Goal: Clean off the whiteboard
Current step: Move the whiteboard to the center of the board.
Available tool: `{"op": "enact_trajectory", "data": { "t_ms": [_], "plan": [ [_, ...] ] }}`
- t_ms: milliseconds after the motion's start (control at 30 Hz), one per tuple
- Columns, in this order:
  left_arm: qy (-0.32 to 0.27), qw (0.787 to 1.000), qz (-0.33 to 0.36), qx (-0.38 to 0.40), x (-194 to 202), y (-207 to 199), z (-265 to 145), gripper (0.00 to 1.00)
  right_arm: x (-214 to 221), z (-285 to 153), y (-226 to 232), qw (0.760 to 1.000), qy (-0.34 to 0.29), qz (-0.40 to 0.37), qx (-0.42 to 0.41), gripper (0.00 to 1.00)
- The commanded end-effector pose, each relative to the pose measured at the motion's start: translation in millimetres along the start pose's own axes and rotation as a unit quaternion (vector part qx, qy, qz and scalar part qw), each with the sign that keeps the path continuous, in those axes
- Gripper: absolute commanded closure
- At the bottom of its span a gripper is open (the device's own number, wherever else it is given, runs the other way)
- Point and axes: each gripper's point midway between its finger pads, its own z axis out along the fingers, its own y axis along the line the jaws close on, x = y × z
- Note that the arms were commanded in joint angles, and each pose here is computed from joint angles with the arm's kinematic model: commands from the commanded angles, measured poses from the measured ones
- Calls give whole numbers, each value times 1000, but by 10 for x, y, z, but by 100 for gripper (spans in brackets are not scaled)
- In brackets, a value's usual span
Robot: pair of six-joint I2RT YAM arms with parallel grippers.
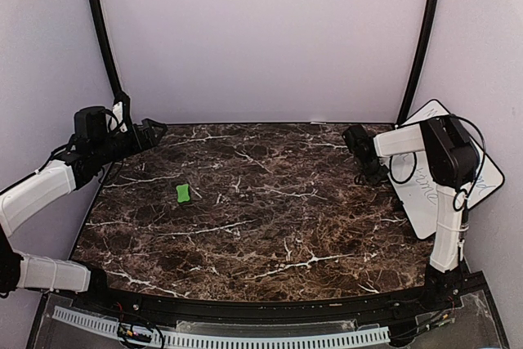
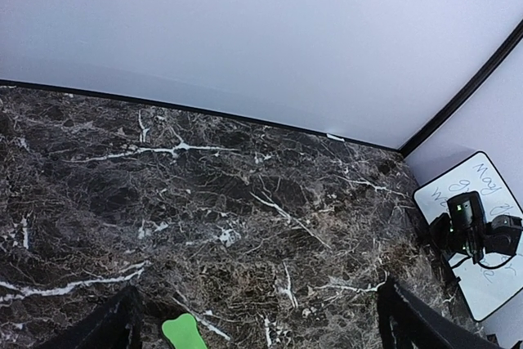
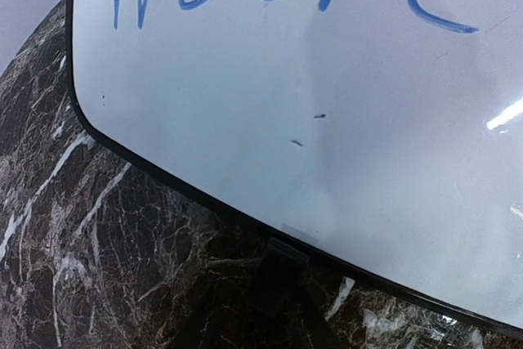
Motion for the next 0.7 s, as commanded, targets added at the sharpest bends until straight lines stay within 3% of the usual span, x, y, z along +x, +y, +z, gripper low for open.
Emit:
{"op": "enact_trajectory", "data": {
  "t_ms": [0, 300, 667],
  "plan": [
    [-11, 1000, 0, 11, -38, -20, -13, 2, 15, -21, 143, 1000, -11, 3, -18, 77],
    [-12, 1000, -2, 13, -45, -20, -17, 2, 130, -97, 166, 1000, -8, -6, -24, 82],
    [-11, 1000, -5, 16, -44, -24, -18, 2, -12, -92, 9, 1000, -17, 20, 13, 48]
  ]
}}
